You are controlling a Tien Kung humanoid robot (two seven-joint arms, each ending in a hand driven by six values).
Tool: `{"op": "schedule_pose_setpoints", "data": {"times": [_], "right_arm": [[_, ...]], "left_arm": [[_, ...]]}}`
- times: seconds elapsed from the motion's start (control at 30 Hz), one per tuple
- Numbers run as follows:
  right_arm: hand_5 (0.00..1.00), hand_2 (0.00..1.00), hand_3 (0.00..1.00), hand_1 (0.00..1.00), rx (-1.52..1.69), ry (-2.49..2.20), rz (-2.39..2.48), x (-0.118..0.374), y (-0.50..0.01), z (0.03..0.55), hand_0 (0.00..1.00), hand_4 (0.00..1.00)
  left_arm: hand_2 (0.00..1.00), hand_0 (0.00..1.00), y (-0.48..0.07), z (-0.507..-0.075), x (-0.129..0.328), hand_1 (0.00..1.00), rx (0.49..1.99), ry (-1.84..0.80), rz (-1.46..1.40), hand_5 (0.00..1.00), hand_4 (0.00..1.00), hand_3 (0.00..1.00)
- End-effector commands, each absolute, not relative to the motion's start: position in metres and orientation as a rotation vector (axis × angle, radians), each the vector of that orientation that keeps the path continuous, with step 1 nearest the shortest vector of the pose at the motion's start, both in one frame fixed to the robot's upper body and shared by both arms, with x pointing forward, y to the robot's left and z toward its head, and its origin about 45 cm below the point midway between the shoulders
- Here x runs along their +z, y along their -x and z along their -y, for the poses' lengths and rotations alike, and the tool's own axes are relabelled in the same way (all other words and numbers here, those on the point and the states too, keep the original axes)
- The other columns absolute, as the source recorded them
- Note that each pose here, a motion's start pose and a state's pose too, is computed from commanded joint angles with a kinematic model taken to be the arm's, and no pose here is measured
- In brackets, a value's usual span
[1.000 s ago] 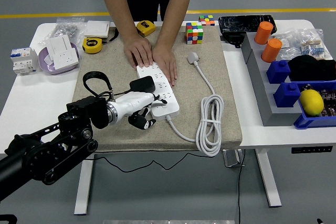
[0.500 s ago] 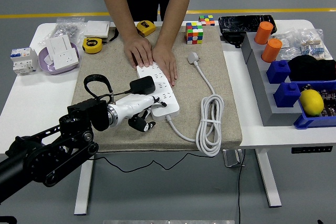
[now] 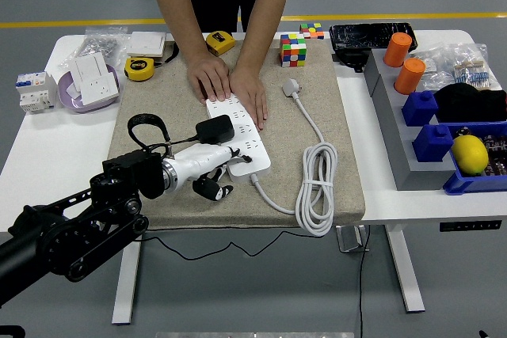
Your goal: Pick up the plug,place it near the board,insert it into the board,press the button
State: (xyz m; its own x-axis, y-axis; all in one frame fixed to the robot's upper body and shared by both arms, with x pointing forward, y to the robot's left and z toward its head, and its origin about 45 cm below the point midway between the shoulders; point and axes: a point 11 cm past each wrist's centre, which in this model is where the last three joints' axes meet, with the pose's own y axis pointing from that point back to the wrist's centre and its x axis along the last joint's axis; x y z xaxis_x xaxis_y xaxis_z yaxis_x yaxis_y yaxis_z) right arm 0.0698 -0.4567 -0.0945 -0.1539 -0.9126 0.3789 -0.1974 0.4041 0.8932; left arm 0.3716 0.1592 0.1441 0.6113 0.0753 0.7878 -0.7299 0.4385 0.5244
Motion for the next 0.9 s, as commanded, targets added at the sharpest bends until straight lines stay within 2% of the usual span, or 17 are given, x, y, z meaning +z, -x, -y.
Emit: {"op": "schedule_pose_setpoints", "data": {"times": [0.23,0.3,0.33,0.5,0.53,0.7,0.73,0.9], "right_arm": [[0.979,0.760,0.794,0.826,-0.863,-1.001,1.623,-0.095,-0.070,0.456,0.968,0.998],[0.979,0.760,0.794,0.826,-0.865,-1.000,1.624,-0.095,-0.069,0.456,0.968,0.998],[0.980,0.759,0.793,0.826,-0.866,-0.999,1.624,-0.095,-0.069,0.456,0.968,0.998],[0.980,0.759,0.793,0.826,-0.866,-1.000,1.625,-0.095,-0.070,0.455,0.968,0.998],[0.980,0.759,0.793,0.824,-0.866,-1.002,1.625,-0.095,-0.071,0.455,0.967,0.998],[0.980,0.759,0.793,0.824,-0.864,-1.007,1.626,-0.095,-0.073,0.455,0.967,0.998],[0.980,0.758,0.794,0.826,-0.863,-1.007,1.626,-0.095,-0.073,0.455,0.967,0.998],[0.980,0.758,0.794,0.826,-0.863,-1.004,1.620,-0.095,-0.071,0.456,0.967,0.998]], "left_arm": [[0.155,0.147,-0.372,-0.155,0.164,0.028,0.608,-0.928,0.783,0.002,0.608,0.842],[0.155,0.147,-0.372,-0.151,0.175,0.028,0.635,-0.860,0.774,0.002,0.608,0.842],[0.210,0.169,-0.372,-0.148,0.182,0.059,0.651,-0.821,0.769,0.002,0.549,0.851],[0.210,0.169,-0.377,-0.136,0.223,0.059,0.761,-0.568,0.745,0.002,0.549,0.851],[0.492,0.290,-0.381,-0.135,0.231,0.441,0.793,-0.513,0.730,0.099,0.764,0.832],[0.492,0.290,-0.397,-0.140,0.235,0.441,0.868,-0.367,0.570,0.099,0.764,0.832],[0.846,0.752,-0.399,-0.141,0.231,0.874,0.876,-0.356,0.529,0.203,0.998,0.881],[0.846,0.752,-0.418,-0.157,0.218,0.874,0.971,-0.291,0.309,0.203,0.998,0.881]]}}
